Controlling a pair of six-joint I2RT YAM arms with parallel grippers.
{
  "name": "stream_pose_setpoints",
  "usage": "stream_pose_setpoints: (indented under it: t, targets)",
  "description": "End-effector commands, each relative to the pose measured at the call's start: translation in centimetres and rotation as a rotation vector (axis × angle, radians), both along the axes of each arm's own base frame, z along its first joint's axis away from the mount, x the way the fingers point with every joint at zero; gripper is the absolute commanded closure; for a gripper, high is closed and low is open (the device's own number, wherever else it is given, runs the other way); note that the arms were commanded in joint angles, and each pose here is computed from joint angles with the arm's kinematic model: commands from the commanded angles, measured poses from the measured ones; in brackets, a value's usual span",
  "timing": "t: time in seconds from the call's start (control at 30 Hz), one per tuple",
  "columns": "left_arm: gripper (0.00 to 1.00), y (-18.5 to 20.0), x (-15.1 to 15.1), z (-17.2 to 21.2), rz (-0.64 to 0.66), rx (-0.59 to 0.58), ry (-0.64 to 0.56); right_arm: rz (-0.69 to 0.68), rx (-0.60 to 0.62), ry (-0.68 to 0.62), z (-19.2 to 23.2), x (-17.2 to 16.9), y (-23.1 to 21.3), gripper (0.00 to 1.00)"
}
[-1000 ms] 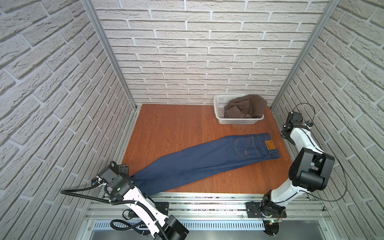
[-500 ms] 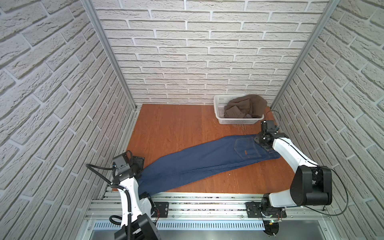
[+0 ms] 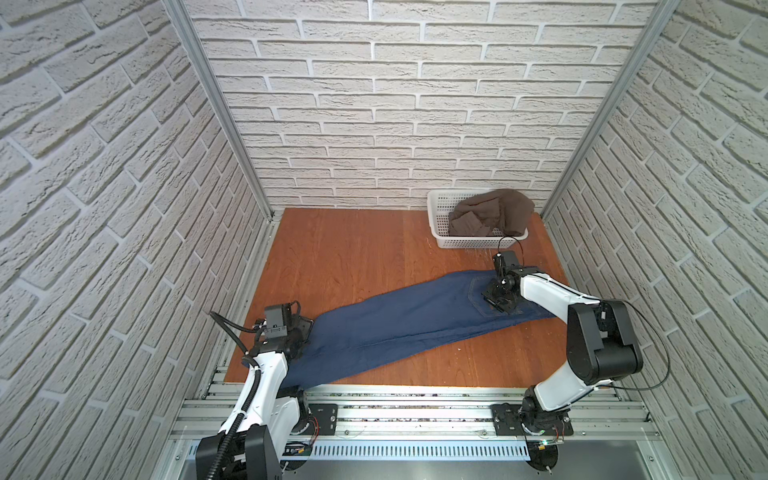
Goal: Fold and stack the trousers
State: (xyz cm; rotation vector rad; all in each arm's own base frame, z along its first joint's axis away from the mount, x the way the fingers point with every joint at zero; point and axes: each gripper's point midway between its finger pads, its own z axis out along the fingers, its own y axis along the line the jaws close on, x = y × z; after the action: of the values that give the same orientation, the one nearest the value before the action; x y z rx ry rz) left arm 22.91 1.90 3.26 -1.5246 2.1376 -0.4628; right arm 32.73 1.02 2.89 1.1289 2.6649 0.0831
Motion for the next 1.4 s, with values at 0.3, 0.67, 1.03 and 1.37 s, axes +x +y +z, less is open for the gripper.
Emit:
stream_pose_setpoints:
  t: [0.3,0.67,1.03,1.37]
  targets:
    - [0.33,1.8,3.3,-2.0,-0.057,0.118,0.113,-0.209,0.006,0.112,-2.7,-1.6,-2.1,0.74]
    - [0.35,-0.6,16.0,-3.0,-0.259,0.036,0.034,-0.403,-0.051,0.076,-1.9,-6.4,-4.8,0.74]
    - [0.34,-2.1,22.8,2.1,-0.419,0.075,-0.088,-0.471,-0.169,0.021,0.2,-9.6,-7.2,0.75]
    - [0.18,5.7,16.7,16.5,-0.248,0.269,-0.264,-0.264,-0.214,-0.118,6.6,-3.7,-6.2,0.74]
